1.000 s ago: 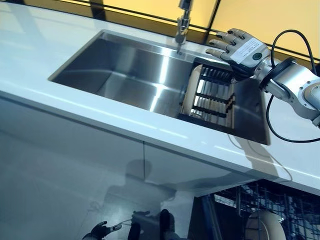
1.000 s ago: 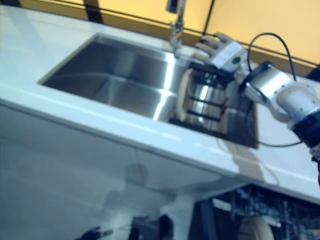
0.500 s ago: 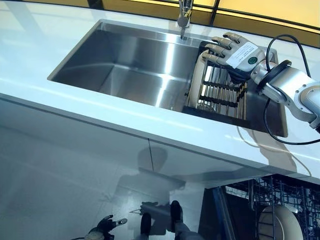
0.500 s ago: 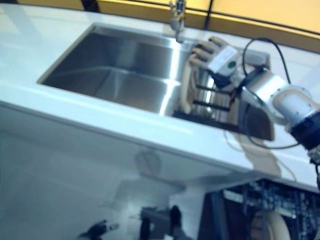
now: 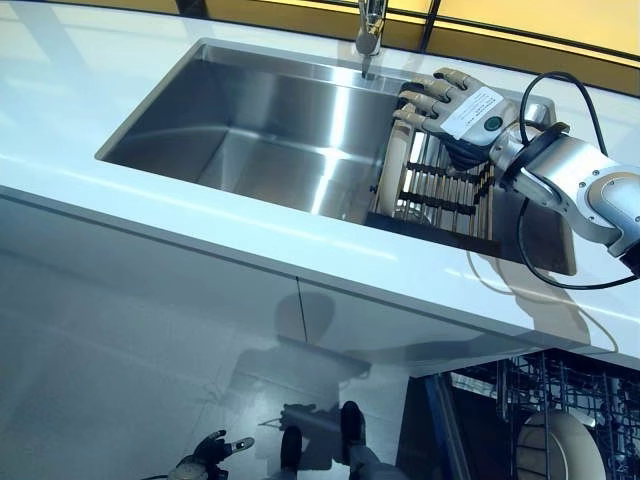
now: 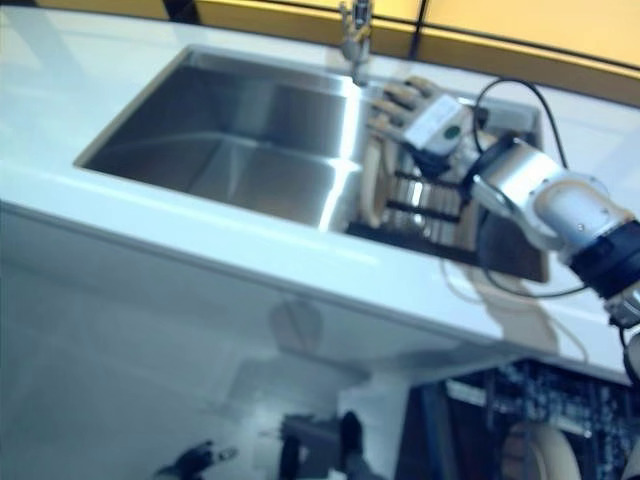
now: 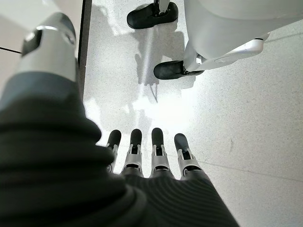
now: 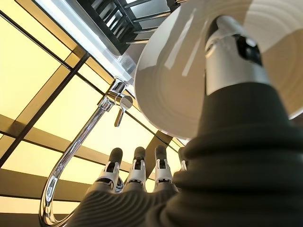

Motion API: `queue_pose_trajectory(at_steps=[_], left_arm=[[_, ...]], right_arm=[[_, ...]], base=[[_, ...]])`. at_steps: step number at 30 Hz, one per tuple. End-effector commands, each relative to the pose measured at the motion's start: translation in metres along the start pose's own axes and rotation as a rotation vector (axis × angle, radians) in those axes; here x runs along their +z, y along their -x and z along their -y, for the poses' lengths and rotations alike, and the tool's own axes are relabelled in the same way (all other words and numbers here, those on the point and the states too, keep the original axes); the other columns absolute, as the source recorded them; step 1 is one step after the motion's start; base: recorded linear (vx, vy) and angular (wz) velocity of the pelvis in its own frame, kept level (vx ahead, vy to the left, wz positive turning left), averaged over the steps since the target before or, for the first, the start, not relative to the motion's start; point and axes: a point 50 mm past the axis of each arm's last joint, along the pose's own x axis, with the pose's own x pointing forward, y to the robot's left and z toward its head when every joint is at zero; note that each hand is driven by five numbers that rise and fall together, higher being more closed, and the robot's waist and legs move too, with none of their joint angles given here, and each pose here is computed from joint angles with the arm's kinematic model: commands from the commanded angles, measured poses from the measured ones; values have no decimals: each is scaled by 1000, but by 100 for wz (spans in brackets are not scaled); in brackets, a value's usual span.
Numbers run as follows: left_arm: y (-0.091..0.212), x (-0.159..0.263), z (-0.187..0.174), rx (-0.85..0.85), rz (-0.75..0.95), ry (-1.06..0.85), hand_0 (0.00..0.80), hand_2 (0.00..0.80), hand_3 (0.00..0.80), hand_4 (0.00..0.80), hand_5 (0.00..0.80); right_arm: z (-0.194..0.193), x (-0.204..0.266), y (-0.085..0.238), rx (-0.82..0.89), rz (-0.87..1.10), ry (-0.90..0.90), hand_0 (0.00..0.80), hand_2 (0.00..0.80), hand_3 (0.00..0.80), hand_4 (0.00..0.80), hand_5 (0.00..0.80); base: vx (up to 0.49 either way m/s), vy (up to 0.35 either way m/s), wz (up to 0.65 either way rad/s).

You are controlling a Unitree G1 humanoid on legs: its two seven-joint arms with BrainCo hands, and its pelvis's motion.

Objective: Take plates into dishwasher

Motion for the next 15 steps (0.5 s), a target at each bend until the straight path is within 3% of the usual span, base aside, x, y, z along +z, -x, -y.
queue_pose_trajectory(at_steps=[1,15], left_arm=[[2,-10,-9,21,-29,-46,0,0,0,0,0],[2,-9,-7,19,-18,-38,0,0,0,0,0]], right_arm=[[26,-17,-6,-94,-74,12,0,0,0,0,0],[32,-11,-11,-100,-55,8,0,0,0,0,0]], base=[[0,0,0],[3,-1,0]])
